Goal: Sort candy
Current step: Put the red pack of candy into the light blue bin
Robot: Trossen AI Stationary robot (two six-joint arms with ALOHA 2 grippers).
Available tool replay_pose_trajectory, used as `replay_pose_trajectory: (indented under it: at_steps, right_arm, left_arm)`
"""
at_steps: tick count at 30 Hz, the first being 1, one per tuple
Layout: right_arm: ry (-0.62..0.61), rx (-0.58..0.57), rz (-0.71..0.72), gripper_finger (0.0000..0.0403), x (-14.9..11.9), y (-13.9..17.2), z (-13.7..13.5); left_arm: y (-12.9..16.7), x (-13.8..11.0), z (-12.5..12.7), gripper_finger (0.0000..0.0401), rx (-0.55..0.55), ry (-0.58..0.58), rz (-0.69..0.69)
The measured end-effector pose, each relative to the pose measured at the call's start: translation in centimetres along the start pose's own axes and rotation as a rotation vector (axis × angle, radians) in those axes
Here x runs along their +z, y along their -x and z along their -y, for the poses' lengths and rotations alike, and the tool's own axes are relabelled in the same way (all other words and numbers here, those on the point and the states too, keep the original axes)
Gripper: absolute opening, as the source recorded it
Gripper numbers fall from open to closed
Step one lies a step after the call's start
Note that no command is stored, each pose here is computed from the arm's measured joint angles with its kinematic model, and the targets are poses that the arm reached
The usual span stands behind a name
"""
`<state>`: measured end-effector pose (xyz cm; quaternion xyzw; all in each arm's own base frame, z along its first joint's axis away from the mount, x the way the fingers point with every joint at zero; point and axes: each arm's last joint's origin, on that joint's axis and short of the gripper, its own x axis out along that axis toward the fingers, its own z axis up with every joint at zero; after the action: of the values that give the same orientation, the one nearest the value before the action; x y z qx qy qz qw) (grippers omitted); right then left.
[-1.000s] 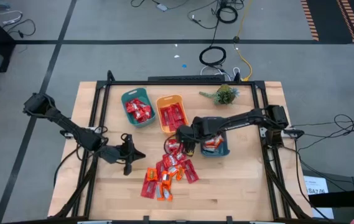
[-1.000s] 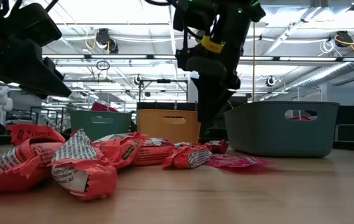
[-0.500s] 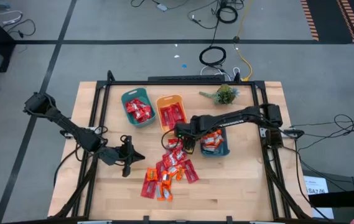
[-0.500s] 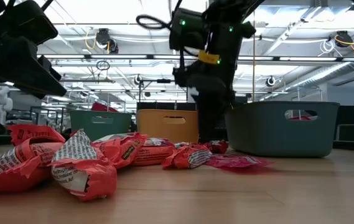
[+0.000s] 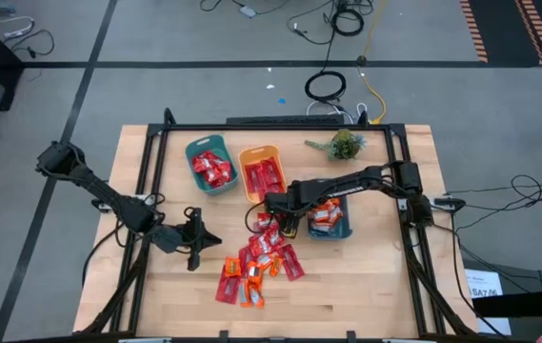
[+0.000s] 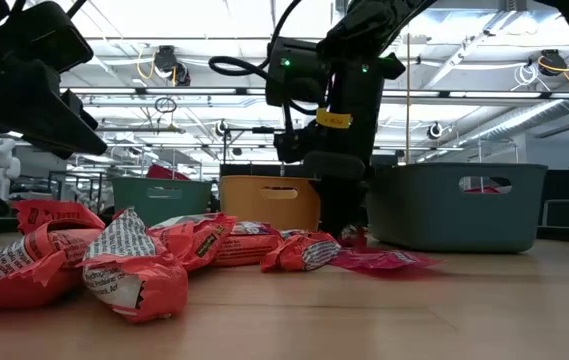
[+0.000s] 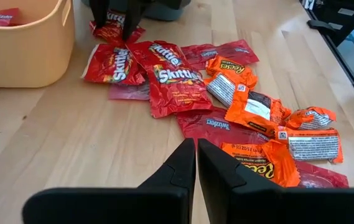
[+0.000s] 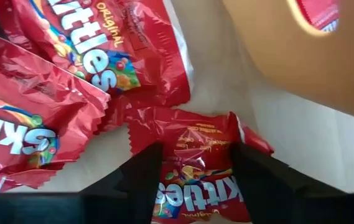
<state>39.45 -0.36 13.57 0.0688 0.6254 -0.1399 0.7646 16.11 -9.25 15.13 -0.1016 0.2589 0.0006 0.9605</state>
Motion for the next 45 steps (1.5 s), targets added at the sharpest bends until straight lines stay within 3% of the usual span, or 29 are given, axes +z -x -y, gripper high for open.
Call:
replay_pose_trajectory:
  at_steps: [9, 13, 20, 28, 32, 37, 45]
  right_arm:
    - [0.005, 0.027, -0.005, 0.0046, 0.4, 1.4, -0.1]
    - [0.007, 0.032, -0.003, 0.0008, 1.4, 3.1, -0.2]
    - [0.029, 0.024, -0.026, 0.0006, 2.5, 6.9, -0.9]
    - [0.087, 0.023, 0.075, 0.0001, 3.9, 11.0, -2.2]
    - [0.102, -0.023, 0.201, 0.0001, 5.2, 13.2, -2.4]
    - [0.103, 0.024, 0.451, 0.0000, 7.9, 14.6, -1.9]
    - [0.085, 0.050, 0.758, 0.0000, 12.5, 12.7, -0.2]
  left_arm:
    - [0.0, 0.0, 0.0, 0.0028, 0.000, -0.001, 0.000]
    - [0.0, 0.0, 0.0, 0.0028, 0.000, 0.001, 0.001]
    - [0.0, 0.0, 0.0, 0.0028, 0.000, 0.001, 0.001]
    - [0.0, 0.0, 0.0, 0.0028, 0.000, 0.001, 0.001]
    - [0.0, 0.0, 0.0, 0.0028, 0.000, 0.001, 0.001]
    - [0.0, 0.0, 0.0, 0.0028, -0.001, 0.001, 0.002]
    - [0.0, 0.0, 0.0, 0.0028, -0.002, 0.002, 0.003]
